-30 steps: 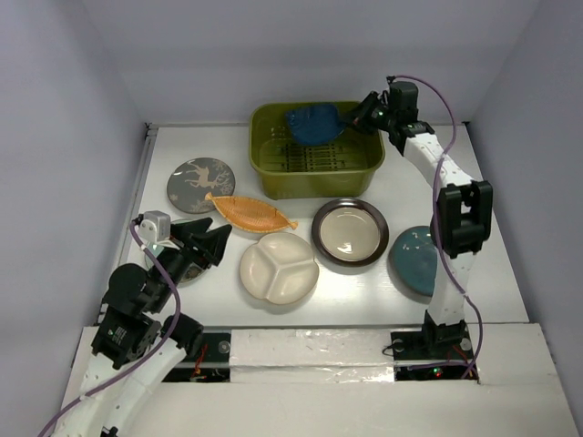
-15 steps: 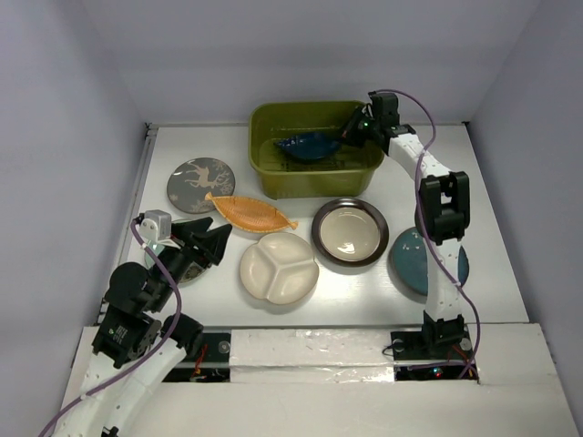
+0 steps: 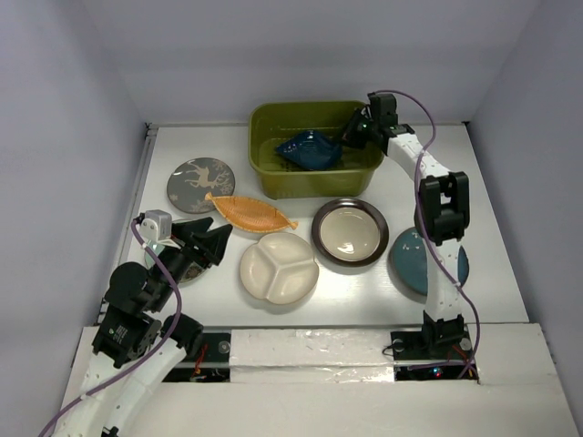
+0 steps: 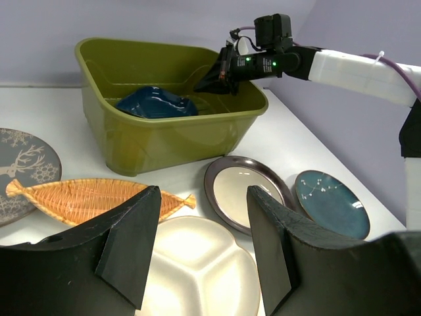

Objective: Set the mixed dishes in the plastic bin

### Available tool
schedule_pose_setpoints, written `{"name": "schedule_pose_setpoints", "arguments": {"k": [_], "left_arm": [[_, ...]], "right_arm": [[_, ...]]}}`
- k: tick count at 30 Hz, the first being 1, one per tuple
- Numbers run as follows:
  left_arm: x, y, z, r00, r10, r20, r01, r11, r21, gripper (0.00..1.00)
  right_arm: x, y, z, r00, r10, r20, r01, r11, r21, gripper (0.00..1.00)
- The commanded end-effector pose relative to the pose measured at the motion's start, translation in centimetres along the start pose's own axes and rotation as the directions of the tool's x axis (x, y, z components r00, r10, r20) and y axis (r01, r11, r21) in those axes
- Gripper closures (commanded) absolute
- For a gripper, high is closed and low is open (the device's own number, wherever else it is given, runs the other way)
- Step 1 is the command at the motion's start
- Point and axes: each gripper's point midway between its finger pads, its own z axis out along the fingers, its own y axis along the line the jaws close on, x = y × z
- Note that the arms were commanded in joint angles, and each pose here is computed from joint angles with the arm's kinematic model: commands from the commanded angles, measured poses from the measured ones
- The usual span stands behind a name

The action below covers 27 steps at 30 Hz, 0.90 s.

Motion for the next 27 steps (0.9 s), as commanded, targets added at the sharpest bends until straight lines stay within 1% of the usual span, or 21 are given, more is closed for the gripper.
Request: {"name": "schedule_pose_setpoints", "arguments": {"k": [1,3,4,6,7,10,12,13,14,15,16,17,18,19,20,21,22,23,25,26,27], "left_arm": [[-1.9,-0.6,0.2,0.999,0.014,0.053,-0.015,1.000,0.017,0.48],[-1.9,-0.5,0.2,0.998,0.014,0.053,-0.015,1.000,0.015,0.48],[-1.9,-0.6,0.2,0.999,0.012,0.053,-0.013,1.000,0.017,0.48],[-1.9,-0.6,0.1,0.999,0.012,0.053,-0.013,1.000,0.020,0.48],[-1.8,-0.6,0.2,0.999,0.012,0.050,-0.013,1.000,0.019,0.48],[-1.9,-0.7,0.1,0.999,0.012,0.053,-0.014,1.000,0.025,0.49],[-1.9,-0.8,0.0,0.998,0.011,0.055,-0.012,0.999,0.029,0.52],[-1.9,-0.8,0.0,0.998,0.011,0.054,-0.013,0.999,0.031,0.57],[-1.9,-0.8,-0.1,0.998,0.011,0.056,-0.013,0.999,0.031,0.59],[-1.9,-0.8,-0.2,0.998,0.008,0.058,-0.010,1.000,0.029,0.63],[-2.0,-0.8,-0.2,0.998,0.006,0.060,-0.008,1.000,0.030,0.67],[-2.0,-0.7,-0.2,0.998,0.006,0.060,-0.008,1.000,0.023,0.77],[-2.0,-0.5,-0.3,0.998,0.002,0.064,-0.002,1.000,0.010,0.82],[-2.1,-0.3,-0.2,0.998,0.001,0.065,-0.002,1.000,0.003,0.91],[-2.0,-0.2,-0.2,0.998,0.002,0.060,-0.001,1.000,-0.007,0.94],[-1.8,0.1,0.0,0.999,0.002,0.054,0.000,1.000,-0.021,0.95],[-1.7,0.2,0.0,0.999,0.000,0.049,0.001,1.000,-0.025,0.96],[-1.7,0.2,0.2,0.999,-0.001,0.046,0.003,1.000,-0.029,0.96],[-1.5,0.5,0.4,0.999,0.000,0.036,0.001,0.999,-0.043,0.96],[-1.5,0.5,0.4,0.999,-0.001,0.033,0.003,0.999,-0.044,0.93],[-1.3,0.8,0.5,1.000,-0.002,0.030,0.004,0.998,-0.056,0.91]], "right_arm": [[-3.7,8.5,-4.5,0.983,-0.113,0.142,0.132,0.981,-0.138,0.91],[-4.4,11.0,-6.5,0.973,-0.135,0.186,0.168,0.970,-0.176,0.90],[-4.6,13.2,-8.5,0.962,-0.150,0.227,0.200,0.956,-0.215,0.87],[-5.3,15.1,-11.1,0.944,-0.157,0.289,0.234,0.938,-0.256,0.85],[-4.7,15.6,-13.3,0.939,-0.159,0.305,0.245,0.932,-0.266,0.82],[-3.1,15.9,-16.3,0.924,-0.177,0.338,0.277,0.921,-0.273,0.76],[0.2,13.7,-18.3,0.932,-0.185,0.312,0.265,0.935,-0.235,0.75],[1.7,13.1,-18.8,0.935,-0.191,0.298,0.263,0.938,-0.225,0.73],[4.9,9.5,-18.1,0.955,-0.182,0.233,0.226,0.958,-0.176,0.72],[6.0,9.8,-20.2,0.948,-0.190,0.256,0.240,0.954,-0.179,0.71],[7.7,8.7,-20.7,0.953,-0.189,0.238,0.231,0.958,-0.167,0.68],[9.5,7.8,-21.0,0.958,-0.184,0.219,0.221,0.963,-0.155,0.66],[12.2,5.7,-21.8,0.965,-0.159,0.208,0.191,0.971,-0.143,0.65],[13.3,4.8,-22.1,0.968,-0.147,0.203,0.177,0.974,-0.143,0.60],[15.4,4.3,-22.3,0.977,-0.135,0.167,0.160,0.976,-0.149,0.58],[18.0,2.0,-22.0,0.985,-0.121,0.120,0.134,0.984,-0.115,0.53],[18.9,2.3,-23.0,0.985,-0.116,0.130,0.134,0.982,-0.133,0.41],[20.3,2.1,-23.1,0.988,-0.108,0.109,0.123,0.982,-0.143,0.36],[24.3,2.3,-23.0,0.995,-0.099,0.021,0.101,0.980,-0.172,0.28],[25.4,2.4,-23.0,0.995,-0.101,-0.006,0.098,0.980,-0.172,0.23],[27.2,3.0,-22.9,0.994,-0.103,-0.043,0.094,0.980,-0.174,0.22]]}}
